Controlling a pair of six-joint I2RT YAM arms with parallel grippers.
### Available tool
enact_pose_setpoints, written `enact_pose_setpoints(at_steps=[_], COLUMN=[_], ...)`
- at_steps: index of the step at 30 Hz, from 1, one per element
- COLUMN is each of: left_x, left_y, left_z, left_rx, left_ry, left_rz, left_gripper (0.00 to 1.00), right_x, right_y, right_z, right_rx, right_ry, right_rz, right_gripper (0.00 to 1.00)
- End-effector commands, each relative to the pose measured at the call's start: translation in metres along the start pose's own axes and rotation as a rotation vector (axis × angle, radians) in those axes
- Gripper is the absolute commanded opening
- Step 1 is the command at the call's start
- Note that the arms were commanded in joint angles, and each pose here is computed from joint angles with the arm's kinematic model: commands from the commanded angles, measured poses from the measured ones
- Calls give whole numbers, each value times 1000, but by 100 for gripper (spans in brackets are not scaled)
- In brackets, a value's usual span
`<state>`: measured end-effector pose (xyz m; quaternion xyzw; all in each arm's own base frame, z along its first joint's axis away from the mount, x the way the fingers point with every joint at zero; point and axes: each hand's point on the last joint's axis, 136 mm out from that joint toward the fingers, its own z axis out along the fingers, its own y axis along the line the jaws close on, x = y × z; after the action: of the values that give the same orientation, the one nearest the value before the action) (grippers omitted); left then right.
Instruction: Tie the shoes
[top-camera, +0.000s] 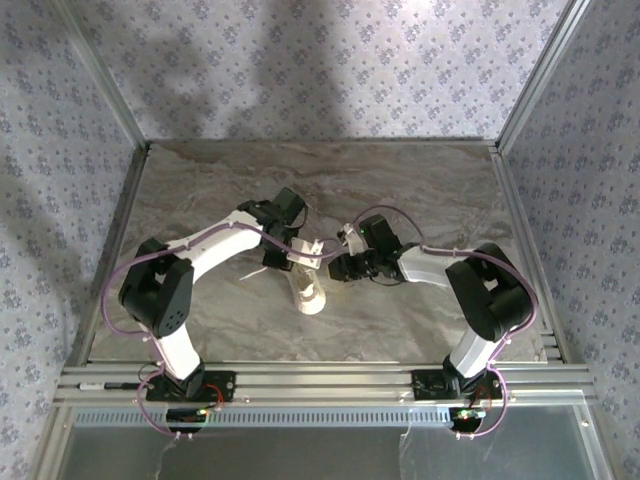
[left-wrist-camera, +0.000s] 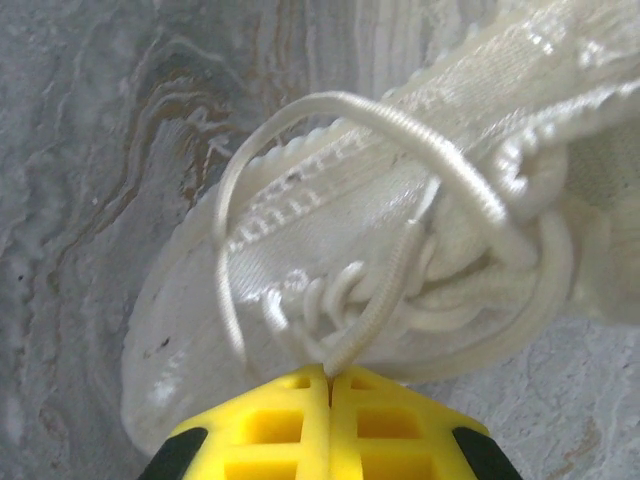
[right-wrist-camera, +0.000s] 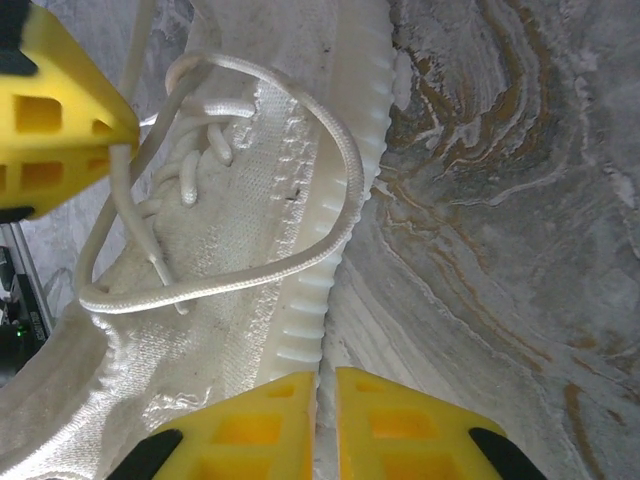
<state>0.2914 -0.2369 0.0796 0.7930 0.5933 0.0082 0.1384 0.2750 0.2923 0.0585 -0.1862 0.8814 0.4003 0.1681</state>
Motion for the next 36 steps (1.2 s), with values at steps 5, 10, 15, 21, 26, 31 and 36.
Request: enact_pose_setpoints(at_steps=[5,10,15,21,26,31,36], left_x=[-14,-25,-33,-42,-47,-50,-54], left_y=[-8,-11,-14,-15,-14,-12,-13], left_z=[-2,-3,-1,1,1,0,0], left_rx=[37,53,68,84,89,84,85], left_ry=[-47,-93,-120,-154,-179,-198,-223], left_rz=[-5,-18,-28,-41,-55,-63,-75], left_gripper=[0,0,0,0,0,0,0], right_x=[7,8,11,12,12,12,5], right_y=[7,18,28,35,39,43,45], right_z=[1,1,1,0,0,4,10], right_rx=[-53,-110,-164,-195,-206,-206,-205], right_ry=[-1,-4,8,19,33,52,58], right_rz=[-3,-29,-62,-73,-82,-94,-107], right_gripper=[25,34,35,36,37,38,36])
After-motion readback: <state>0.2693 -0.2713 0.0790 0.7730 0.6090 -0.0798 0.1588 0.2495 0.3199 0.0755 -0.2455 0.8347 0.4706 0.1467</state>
